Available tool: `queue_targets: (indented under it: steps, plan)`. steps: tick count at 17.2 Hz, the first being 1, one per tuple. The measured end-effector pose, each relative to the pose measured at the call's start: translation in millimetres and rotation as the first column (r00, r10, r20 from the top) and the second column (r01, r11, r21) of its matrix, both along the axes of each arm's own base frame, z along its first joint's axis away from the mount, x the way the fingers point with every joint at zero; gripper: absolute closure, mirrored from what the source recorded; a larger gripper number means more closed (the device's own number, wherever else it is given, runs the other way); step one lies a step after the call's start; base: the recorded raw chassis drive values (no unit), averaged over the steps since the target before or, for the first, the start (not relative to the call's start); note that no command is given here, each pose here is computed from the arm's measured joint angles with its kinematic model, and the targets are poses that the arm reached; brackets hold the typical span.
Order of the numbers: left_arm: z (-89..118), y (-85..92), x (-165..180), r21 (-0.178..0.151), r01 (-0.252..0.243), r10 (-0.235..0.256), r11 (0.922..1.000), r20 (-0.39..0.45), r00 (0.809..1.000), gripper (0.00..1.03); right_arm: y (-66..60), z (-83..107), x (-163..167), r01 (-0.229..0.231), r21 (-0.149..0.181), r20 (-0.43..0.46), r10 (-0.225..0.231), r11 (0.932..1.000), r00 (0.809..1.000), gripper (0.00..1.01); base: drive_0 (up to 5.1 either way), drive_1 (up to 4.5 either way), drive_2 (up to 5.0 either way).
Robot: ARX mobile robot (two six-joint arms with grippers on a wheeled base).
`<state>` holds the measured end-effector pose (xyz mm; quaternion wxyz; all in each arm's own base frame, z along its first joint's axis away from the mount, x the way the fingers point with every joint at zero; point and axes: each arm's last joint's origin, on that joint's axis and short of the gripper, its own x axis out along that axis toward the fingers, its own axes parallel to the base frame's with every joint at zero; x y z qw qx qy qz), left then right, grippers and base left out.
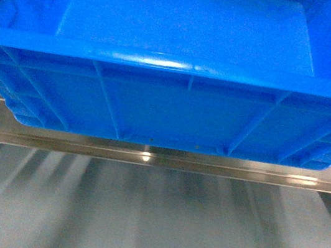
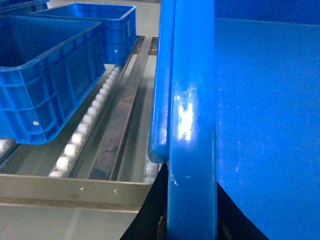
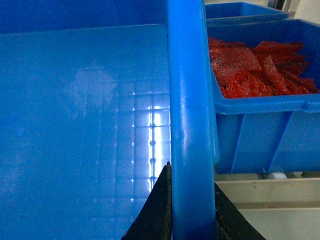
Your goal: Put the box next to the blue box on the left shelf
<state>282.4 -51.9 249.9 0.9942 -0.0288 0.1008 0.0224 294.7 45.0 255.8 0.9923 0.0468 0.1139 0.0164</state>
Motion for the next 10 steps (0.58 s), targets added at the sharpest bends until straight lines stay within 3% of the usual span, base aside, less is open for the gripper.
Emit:
queue_targets:
  steps: [10]
  plan:
    - [-0.1,0.0,0.0,0.001,0.0,0.0,1.0,-0.002,1.0,0.95,0.0,-0.1,0.0,0.001,0.0,-0.001,-0.001,1.0,1.0,0.92,0.1,4.34,-4.2]
